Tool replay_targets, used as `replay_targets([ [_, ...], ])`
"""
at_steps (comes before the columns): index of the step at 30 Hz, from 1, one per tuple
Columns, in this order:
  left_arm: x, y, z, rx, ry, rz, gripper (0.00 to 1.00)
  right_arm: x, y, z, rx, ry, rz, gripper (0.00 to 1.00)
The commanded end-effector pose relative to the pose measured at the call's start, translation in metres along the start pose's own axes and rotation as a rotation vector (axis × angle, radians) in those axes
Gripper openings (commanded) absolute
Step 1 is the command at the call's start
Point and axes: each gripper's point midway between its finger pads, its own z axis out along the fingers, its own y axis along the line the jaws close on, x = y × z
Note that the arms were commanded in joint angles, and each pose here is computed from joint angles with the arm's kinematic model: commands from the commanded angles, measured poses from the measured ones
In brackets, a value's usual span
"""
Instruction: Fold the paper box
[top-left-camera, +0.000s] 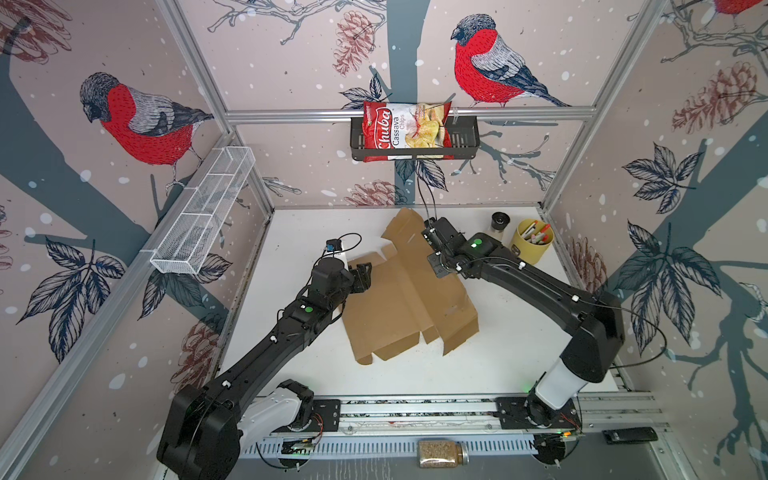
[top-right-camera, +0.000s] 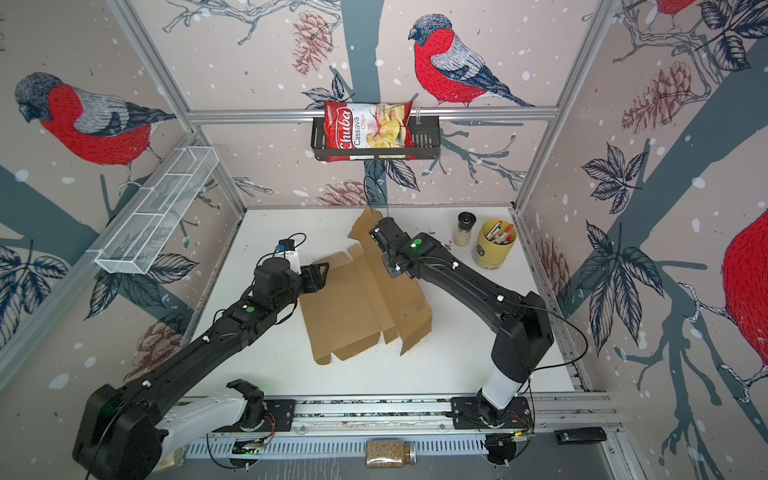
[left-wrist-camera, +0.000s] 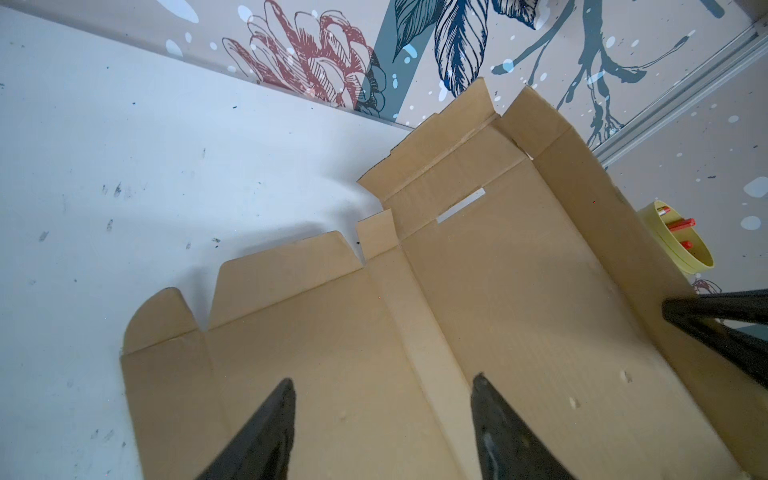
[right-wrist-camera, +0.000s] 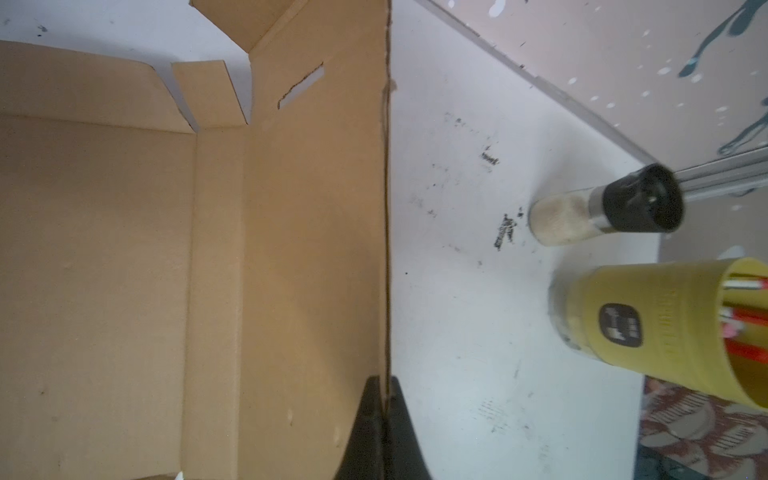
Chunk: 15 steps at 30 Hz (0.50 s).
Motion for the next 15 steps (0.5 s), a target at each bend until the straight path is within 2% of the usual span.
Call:
replay_targets([
  [1, 0.001, -0.002, 0.003, 0.032, -0.023, -0.007, 0.65, -0.010, -0.016, -0.013, 0.119, -0.020, -0.080, 0.06],
  [9, 0.073, 0.014, 0.019, 0.080, 0.122, -0.108, 0.57, -0.035, 0.009, 0.004, 0.244, -0.096, -0.268, 0.04],
  [15, 0.140, 0.016, 0.011, 0.122, 0.311, -0.172, 0.48, -0.070, 0.030, -0.002, 0.256, -0.275, -0.399, 0.02],
])
